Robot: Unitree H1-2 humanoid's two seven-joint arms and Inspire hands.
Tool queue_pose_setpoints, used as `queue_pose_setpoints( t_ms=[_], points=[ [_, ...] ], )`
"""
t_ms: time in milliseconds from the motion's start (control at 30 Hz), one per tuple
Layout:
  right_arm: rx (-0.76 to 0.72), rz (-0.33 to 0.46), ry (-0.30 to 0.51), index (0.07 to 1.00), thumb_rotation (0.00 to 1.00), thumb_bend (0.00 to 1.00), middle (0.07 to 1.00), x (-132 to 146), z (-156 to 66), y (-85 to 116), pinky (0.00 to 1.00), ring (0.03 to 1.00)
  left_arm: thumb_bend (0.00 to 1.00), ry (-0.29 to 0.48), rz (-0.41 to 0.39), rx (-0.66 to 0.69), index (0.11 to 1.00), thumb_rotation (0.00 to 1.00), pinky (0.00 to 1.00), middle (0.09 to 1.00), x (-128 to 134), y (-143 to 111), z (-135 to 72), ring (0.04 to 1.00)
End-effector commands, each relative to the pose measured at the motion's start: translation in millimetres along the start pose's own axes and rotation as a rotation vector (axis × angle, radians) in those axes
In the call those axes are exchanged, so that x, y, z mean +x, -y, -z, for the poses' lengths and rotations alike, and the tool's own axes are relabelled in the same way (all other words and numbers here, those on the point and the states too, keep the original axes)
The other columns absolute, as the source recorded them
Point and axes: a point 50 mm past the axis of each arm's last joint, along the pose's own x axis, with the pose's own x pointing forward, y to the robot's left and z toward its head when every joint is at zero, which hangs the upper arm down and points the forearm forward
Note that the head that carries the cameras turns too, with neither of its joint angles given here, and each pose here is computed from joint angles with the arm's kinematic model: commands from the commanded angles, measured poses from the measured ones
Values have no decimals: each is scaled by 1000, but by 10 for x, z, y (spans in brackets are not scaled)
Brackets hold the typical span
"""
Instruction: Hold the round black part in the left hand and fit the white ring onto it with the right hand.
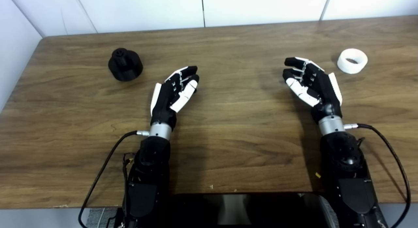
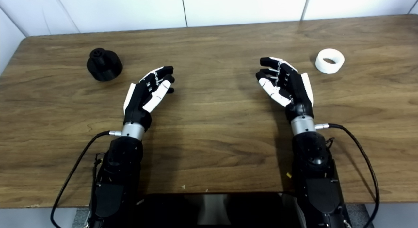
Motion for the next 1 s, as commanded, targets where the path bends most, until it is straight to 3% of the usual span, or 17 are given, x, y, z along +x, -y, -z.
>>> queue_pose_setpoints(
  t_ms=[0,533,633,800,967],
  points=[
    [5,-1,112,694,359,555,750,135,-236,17,619,700,529,89,14,12,736,500,698,829,114,23,-246,787],
    [7,-8,112,699,346,552,752,149,-241,22,632,703,529,103,14,20,732,477,716,831,137,19,-274,784],
    [8,-8,108,702,347,552,756,142,-232,19,637,710,596,173,6,157,724,435,666,793,145,-44,-309,762],
    [18,-9,104,704,329,538,756,141,-222,11,641,714,682,220,7,282,755,430,701,833,122,-183,-434,800],
    [12,-11,109,702,327,536,755,149,-223,4,635,710,685,268,-24,451,759,420,696,829,101,-333,-563,800]
  ],
)
